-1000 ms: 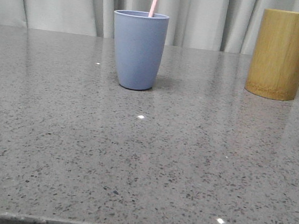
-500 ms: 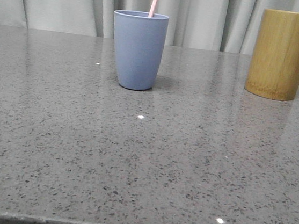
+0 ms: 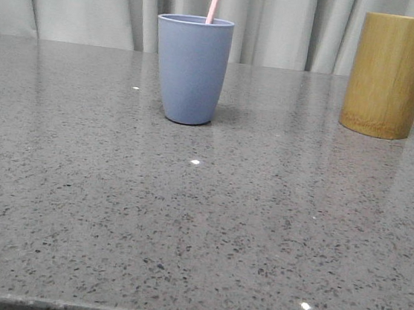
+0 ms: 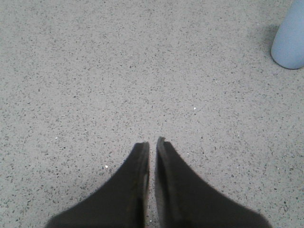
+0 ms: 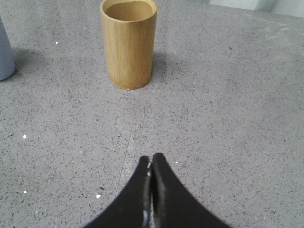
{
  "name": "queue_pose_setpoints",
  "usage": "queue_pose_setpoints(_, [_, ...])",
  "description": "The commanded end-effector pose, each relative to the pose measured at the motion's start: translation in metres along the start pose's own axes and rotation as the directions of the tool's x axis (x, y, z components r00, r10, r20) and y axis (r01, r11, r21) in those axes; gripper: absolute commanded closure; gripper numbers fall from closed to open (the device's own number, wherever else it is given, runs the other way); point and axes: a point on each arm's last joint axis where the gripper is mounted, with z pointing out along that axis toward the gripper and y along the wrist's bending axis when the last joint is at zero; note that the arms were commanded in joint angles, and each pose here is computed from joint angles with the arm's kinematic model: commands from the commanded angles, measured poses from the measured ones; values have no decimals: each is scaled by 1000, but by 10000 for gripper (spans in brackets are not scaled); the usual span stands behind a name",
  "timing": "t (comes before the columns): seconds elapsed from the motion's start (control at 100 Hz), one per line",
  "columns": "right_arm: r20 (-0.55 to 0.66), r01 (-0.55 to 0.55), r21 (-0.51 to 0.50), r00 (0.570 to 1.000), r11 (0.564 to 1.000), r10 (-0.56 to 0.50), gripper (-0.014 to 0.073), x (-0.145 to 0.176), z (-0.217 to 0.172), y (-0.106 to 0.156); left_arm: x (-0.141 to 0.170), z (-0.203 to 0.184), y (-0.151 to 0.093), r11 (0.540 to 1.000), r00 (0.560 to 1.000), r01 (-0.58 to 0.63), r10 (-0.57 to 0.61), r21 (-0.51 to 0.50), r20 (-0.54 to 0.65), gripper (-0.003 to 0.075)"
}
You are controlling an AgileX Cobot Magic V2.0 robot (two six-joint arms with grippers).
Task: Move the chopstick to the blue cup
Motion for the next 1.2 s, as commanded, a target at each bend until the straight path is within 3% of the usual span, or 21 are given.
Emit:
queue_pose_setpoints(0.0, [99, 5, 13, 995, 1000, -6, 663, -13, -3, -1, -11, -6, -1, 1000, 996, 13, -13, 6, 90, 739])
queue_pose_setpoints(0.85, [90, 5, 13, 996, 1000, -6, 662, -12, -3, -1, -11, -6, -1, 1000, 996, 14, -15, 8, 90, 739])
queue_pose_setpoints(1.01, [90, 5, 13, 996, 1000, -6, 662, -12, -3, -1, -10, -6, 4, 998, 976, -26, 37, -57, 213, 739])
queue_pose_setpoints(1.19, [90, 5, 13, 996, 1000, -6, 662, -12, -3, -1, 17, -9, 9, 994, 887, -41, 83, -103, 454, 739])
